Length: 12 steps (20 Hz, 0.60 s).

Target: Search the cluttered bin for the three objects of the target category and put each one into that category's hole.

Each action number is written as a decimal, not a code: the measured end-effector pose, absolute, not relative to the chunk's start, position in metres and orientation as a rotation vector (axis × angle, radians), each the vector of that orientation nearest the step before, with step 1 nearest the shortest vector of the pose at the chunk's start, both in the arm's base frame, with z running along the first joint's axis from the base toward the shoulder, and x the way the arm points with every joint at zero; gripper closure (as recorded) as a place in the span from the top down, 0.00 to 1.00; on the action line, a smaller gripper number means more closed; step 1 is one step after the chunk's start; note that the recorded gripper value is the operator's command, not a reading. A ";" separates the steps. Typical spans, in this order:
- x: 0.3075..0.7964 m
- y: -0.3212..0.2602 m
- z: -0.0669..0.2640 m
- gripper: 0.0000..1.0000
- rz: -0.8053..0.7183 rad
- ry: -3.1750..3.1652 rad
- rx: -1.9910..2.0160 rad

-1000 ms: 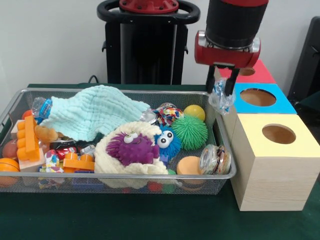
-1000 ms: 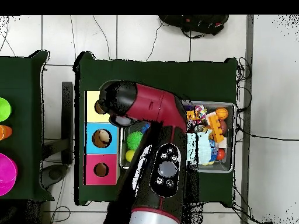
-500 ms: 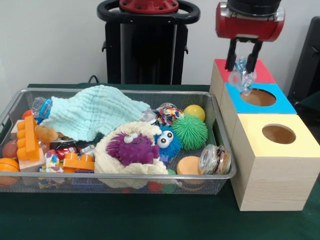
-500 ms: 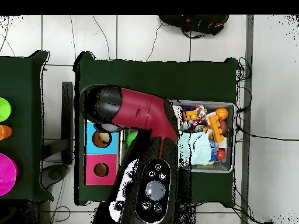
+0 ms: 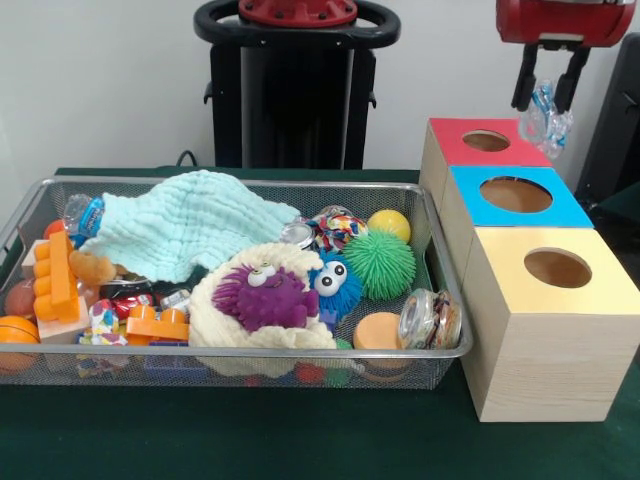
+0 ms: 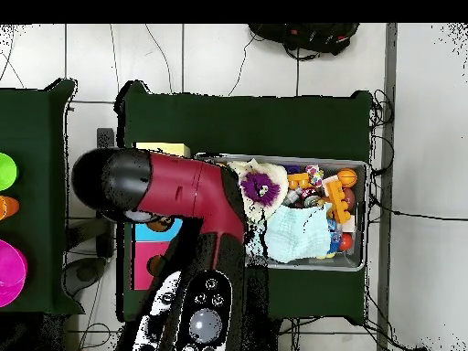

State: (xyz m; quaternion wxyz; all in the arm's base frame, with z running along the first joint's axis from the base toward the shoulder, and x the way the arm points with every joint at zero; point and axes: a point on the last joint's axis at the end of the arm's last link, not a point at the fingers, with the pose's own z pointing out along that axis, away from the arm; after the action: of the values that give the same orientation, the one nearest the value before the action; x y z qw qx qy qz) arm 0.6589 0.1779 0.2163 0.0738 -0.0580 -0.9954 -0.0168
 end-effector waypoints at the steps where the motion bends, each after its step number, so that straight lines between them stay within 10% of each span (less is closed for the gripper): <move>1: 0.656 0.179 0.216 0.00 -0.055 -2.983 -0.179; 12: 0.614 0.169 0.189 0.00 -0.066 -2.978 -0.276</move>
State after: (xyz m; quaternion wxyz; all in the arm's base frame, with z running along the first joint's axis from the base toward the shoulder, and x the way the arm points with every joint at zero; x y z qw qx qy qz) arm 0.6135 0.1687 0.1889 0.0751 -0.0921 -0.9927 -0.0221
